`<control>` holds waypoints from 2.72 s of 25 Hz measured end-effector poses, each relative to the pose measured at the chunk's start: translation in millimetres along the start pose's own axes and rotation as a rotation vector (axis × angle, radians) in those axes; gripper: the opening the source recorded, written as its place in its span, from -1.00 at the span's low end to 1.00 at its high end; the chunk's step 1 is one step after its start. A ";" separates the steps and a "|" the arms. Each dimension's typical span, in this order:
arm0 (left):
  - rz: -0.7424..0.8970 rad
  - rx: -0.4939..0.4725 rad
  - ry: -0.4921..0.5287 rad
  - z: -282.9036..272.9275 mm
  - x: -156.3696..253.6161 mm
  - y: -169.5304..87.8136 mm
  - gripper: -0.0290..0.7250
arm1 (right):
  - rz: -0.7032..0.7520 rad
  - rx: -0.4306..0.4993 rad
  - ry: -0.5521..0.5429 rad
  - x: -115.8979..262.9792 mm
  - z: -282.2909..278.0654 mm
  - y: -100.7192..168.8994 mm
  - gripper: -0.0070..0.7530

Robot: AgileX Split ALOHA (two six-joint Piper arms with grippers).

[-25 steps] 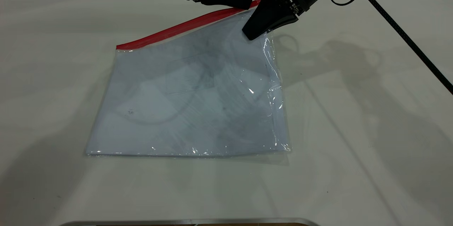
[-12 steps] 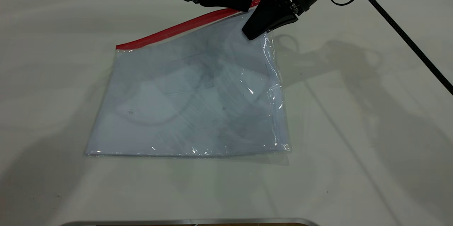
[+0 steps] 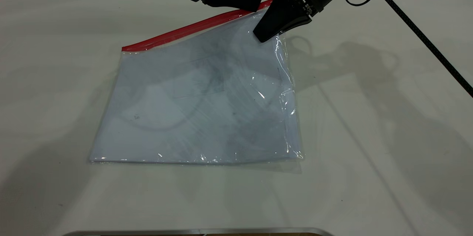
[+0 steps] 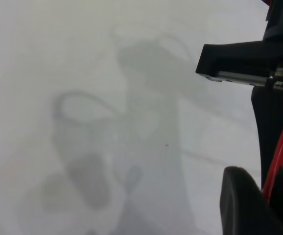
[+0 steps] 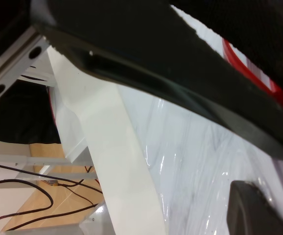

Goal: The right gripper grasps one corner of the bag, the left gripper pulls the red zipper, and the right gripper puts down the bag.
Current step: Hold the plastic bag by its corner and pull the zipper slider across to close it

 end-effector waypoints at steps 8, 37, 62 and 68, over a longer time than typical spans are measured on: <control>0.010 -0.004 0.004 -0.1 0.4 0.9 -0.53 | -0.007 0.000 0.000 0.0 0.0 0.0 -0.89; 0.079 -0.055 0.014 -2.3 0.5 12.1 -0.78 | 0.034 0.008 -0.066 -3.5 -20.9 -14.6 -0.89; 0.109 -0.231 0.067 -53.2 22.7 78.0 -0.78 | 0.023 0.070 -0.185 -23.4 -77.7 -41.7 -0.89; 0.086 -0.258 0.138 -69.8 41.4 91.8 -0.78 | 0.049 0.089 -0.211 -17.9 -95.3 -54.6 -0.89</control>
Point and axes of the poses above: a point on each arm's last joint axis where the gripper is mounted, z pointing out along that axis toward the gripper, y along the wrist's bending axis when the last joint is at zero, x = y × z, the point moved 10 cm from there along z, pointing out along that axis toward the gripper, and after that the axes turned 1 degree about -z, right-handed, at the moved point
